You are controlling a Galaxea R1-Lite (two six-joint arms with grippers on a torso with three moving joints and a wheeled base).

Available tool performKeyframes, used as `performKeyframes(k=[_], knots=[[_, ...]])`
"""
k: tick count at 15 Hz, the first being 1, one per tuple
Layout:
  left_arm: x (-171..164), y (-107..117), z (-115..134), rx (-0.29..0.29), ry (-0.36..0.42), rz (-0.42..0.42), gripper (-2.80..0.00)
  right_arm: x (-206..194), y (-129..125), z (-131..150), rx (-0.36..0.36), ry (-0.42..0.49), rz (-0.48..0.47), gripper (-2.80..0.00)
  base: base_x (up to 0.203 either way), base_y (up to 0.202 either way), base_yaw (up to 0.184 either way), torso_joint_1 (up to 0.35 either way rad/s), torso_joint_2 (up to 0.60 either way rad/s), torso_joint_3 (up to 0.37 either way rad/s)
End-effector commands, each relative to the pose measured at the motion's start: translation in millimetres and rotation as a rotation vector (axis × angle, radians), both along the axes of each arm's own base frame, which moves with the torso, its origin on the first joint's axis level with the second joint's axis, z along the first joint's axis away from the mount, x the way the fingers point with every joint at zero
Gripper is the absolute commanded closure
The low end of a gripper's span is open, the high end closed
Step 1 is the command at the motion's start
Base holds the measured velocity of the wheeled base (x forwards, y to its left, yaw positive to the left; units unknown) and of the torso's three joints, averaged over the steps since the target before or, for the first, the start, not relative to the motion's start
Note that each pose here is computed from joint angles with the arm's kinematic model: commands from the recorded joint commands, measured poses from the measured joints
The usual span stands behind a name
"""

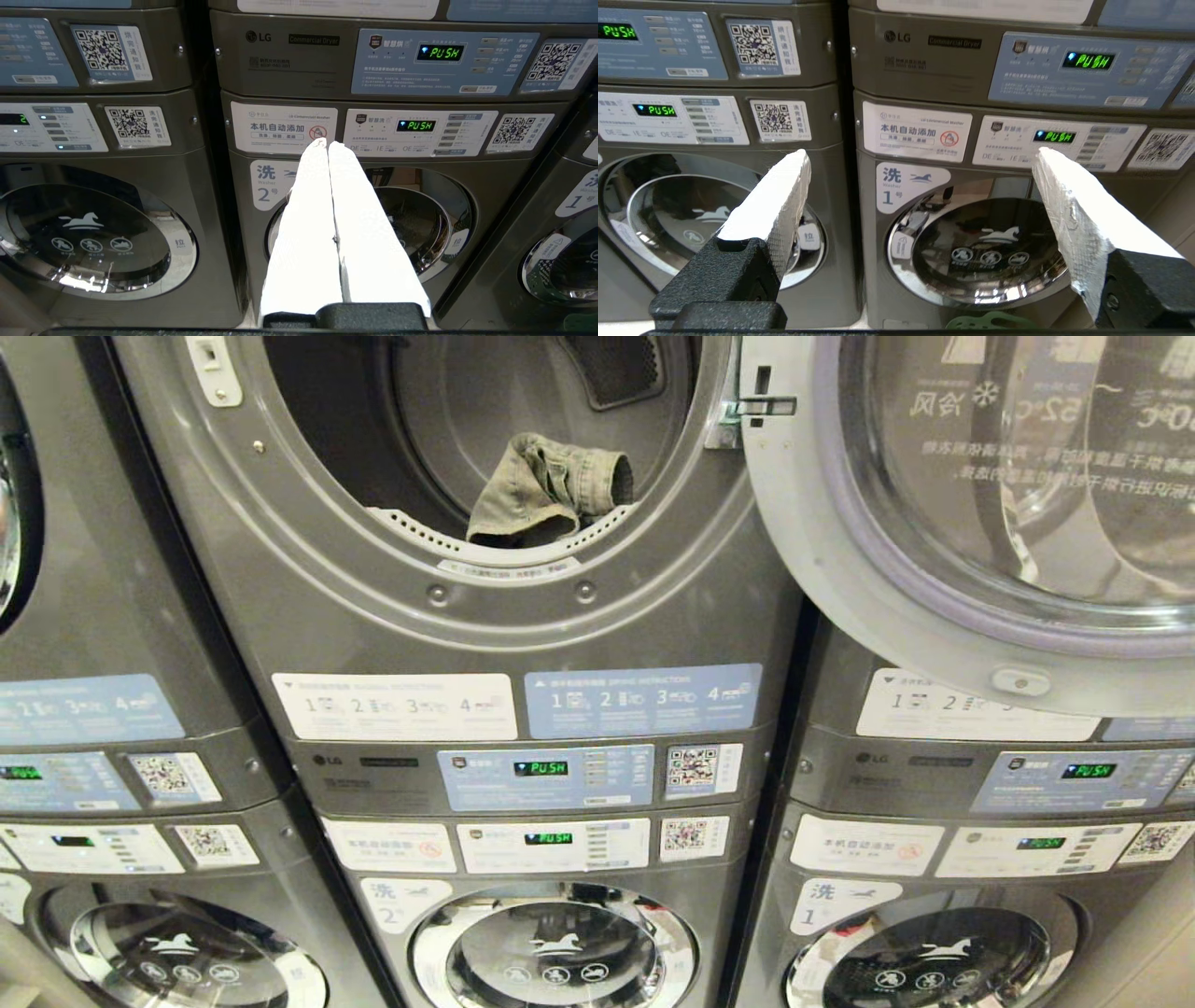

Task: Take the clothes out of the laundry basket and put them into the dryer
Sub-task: Close the dryer

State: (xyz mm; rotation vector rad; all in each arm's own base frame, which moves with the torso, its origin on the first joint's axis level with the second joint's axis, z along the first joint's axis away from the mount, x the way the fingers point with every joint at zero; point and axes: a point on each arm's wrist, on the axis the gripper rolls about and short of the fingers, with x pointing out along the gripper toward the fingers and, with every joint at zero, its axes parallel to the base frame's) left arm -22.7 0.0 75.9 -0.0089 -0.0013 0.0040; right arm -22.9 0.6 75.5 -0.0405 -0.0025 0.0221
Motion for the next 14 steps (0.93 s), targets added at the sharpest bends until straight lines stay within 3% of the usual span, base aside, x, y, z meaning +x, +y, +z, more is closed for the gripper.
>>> performKeyframes(k=[1, 12, 14], knots=[[0, 0, 0, -0.002, 0.001, 0.001, 0.00, 0, 0, 0, -0.019, 0.001, 0.002, -2.80, 0.000, 0.000, 0.000, -0.002, 0.00, 0.197], [0, 0, 0, -0.005, 0.000, 0.001, 0.00, 0, 0, 1, -0.016, -0.003, -0.003, -2.80, 0.000, 0.000, 0.000, 0.002, 0.00, 0.203], [0, 0, 0, -0.005, 0.000, 0.001, 0.00, -7, 0, 23, -0.029, -0.067, -0.021, -2.80, 0.000, 0.000, 0.000, 0.005, 0.00, 0.093]])
